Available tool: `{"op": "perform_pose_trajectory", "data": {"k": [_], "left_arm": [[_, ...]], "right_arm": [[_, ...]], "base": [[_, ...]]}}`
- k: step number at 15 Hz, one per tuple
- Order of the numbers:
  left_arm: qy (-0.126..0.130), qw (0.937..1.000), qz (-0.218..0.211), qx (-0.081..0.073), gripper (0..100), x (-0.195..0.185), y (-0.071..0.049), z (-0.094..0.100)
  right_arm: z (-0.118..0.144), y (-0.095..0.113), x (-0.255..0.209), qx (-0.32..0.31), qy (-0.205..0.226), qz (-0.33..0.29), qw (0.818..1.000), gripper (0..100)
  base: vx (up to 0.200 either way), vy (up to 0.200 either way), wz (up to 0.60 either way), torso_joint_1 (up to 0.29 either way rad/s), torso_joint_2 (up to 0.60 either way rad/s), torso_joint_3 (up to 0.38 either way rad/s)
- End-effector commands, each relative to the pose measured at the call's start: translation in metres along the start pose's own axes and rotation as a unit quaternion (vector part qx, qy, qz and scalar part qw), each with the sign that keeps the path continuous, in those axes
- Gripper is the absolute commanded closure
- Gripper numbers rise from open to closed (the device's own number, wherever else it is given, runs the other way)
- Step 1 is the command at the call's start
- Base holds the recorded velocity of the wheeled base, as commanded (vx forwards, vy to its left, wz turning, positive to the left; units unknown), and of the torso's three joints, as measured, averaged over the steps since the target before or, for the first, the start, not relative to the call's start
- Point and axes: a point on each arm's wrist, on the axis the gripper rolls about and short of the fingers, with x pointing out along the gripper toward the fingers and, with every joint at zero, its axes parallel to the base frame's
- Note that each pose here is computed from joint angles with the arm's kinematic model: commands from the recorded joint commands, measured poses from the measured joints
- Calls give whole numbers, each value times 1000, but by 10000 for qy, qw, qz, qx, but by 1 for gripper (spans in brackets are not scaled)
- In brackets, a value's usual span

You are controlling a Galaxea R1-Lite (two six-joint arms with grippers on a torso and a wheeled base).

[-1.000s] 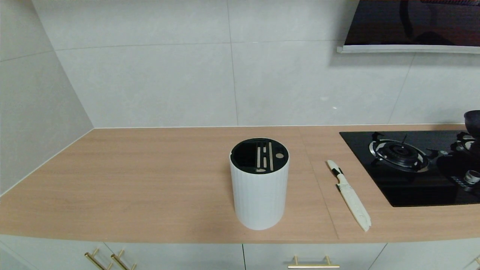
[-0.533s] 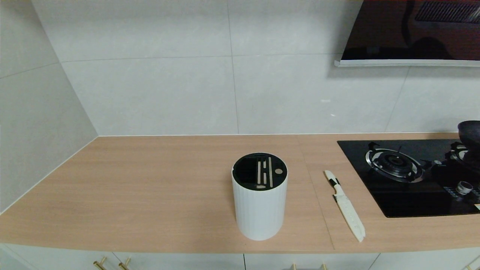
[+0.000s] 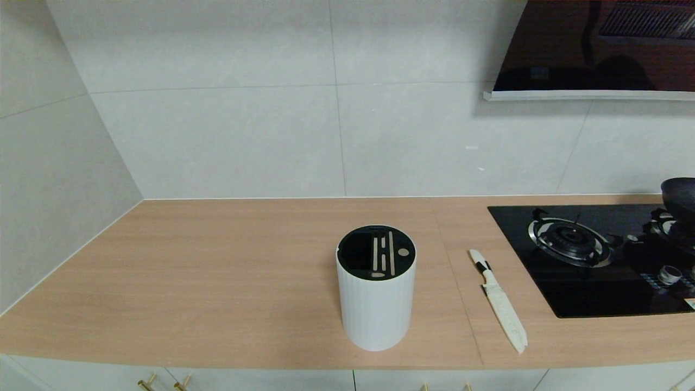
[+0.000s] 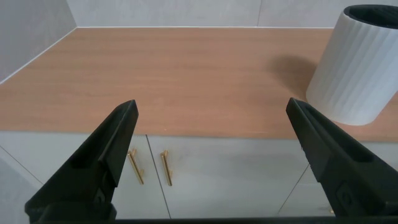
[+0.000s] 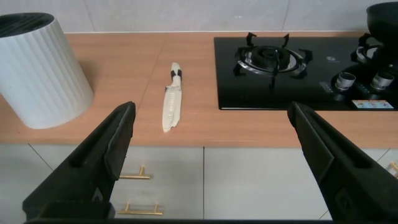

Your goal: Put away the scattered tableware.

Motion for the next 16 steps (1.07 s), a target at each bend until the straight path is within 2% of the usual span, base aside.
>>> {"op": "perform_pose_trajectory", "data": {"k": [1,6,7,8,9,10,11,13,14,16], "left_arm": [[0,10000,5,-2,0,0,0,0],[0,10000,5,-2,0,0,0,0],[0,10000,5,-2,0,0,0,0],[0,10000,5,-2,0,0,0,0],[0,10000,5,-2,0,0,0,0],[0,10000,-3,-2,0,0,0,0],[0,10000,5,-2,0,0,0,0],[0,10000,5,-2,0,0,0,0],[0,10000,5,-2,0,0,0,0],[0,10000,5,-2,0,0,0,0]], "right_arm": [[0,0,0,-9,5,5,10000,0],[0,0,0,-170,5,5,9999,0],[6,0,-2,-178,-102,-28,9998,0],[34,0,-9,-140,-455,28,9989,0],[55,-1,-7,-129,-441,113,9989,0],[62,-1,-4,-129,-357,145,9992,0],[82,0,11,-154,17,227,9996,0],[114,2,41,-126,472,517,9975,0],[120,2,49,-103,603,572,9965,0],[140,10,105,72,1393,1053,9846,0]], "base": [[0,0,0,0,0,0],[0,0,0,0,0,0],[0,0,0,0,0,0],[0,0,0,0,0,0],[0,0,0,0,0,0],[0,0,0,0,0,0],[0,0,0,0,0,0],[0,0,0,0,0,0],[0,0,0,0,0,0],[0,0,0,0,0,0]]}}
